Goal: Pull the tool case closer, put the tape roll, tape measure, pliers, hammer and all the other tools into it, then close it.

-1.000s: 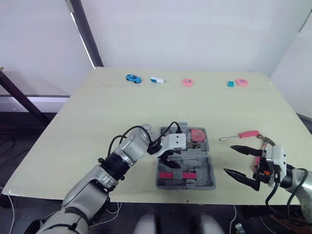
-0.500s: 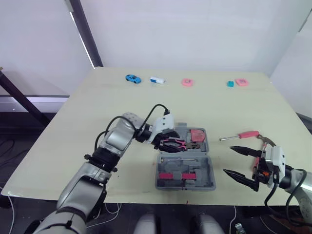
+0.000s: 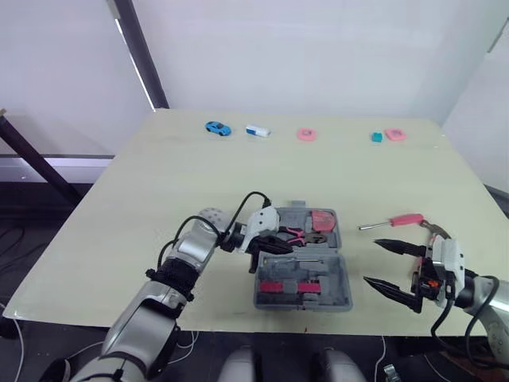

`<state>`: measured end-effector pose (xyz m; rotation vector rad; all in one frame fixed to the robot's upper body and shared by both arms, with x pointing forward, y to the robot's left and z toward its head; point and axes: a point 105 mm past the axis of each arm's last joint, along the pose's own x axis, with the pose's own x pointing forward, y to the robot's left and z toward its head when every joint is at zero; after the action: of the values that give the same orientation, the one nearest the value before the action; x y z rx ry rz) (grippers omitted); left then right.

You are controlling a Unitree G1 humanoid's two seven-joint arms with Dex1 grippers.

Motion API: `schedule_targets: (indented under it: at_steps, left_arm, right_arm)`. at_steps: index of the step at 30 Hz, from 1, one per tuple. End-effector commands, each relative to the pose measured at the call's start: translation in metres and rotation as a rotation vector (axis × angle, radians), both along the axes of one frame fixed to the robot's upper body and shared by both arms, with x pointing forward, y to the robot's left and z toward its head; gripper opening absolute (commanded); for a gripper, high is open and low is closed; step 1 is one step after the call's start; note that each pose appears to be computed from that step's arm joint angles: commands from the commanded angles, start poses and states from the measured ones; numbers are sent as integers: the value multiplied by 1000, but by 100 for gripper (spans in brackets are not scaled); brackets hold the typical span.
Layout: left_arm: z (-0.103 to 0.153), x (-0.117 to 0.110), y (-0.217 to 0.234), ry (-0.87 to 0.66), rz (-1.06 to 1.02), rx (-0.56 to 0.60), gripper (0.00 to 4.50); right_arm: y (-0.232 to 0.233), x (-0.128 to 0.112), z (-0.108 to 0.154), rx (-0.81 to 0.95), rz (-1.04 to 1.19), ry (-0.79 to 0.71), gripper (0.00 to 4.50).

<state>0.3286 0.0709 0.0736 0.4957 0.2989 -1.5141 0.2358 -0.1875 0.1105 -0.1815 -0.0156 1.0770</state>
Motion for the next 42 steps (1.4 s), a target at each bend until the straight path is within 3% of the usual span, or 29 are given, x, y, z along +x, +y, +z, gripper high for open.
schedule_targets:
  at_steps: [1, 15, 19, 23, 29, 32, 36, 39, 42]
  left_arm:
    - [-2, 5, -6, -33, -5, 5, 4]
    - [-71, -17, 15, 17, -46, 218, 4]
    - [-56, -11, 9, 5, -12, 113, 4]
    - [-20, -7, 5, -32, 7, -57, 4]
    - [26, -2, 32, -111, 157, -228, 4]
    - [55, -7, 59, -165, 285, -411, 4]
    - [50, -12, 101, -70, 508, -425, 4]
    - [47, -22, 133, -115, 632, -435, 81]
    - [44, -28, 160, -144, 766, -444, 234]
  right_arm:
    - [-2, 0, 7, 0, 4, -39, 450]
    - [-9, 0, 5, -9, -20, -35, 450]
    - [-11, 0, 5, 17, -39, -29, 450]
    - [-19, 2, 4, 60, -95, -22, 450]
    - [-44, 3, -7, 69, -239, 3, 450]
    - [-61, 0, -14, 73, -320, 19, 450]
    - [-83, -5, -26, 41, -427, 24, 450]
    - [-101, -14, -34, 42, -509, 42, 450]
    - [-117, -21, -37, 36, -594, 42, 450]
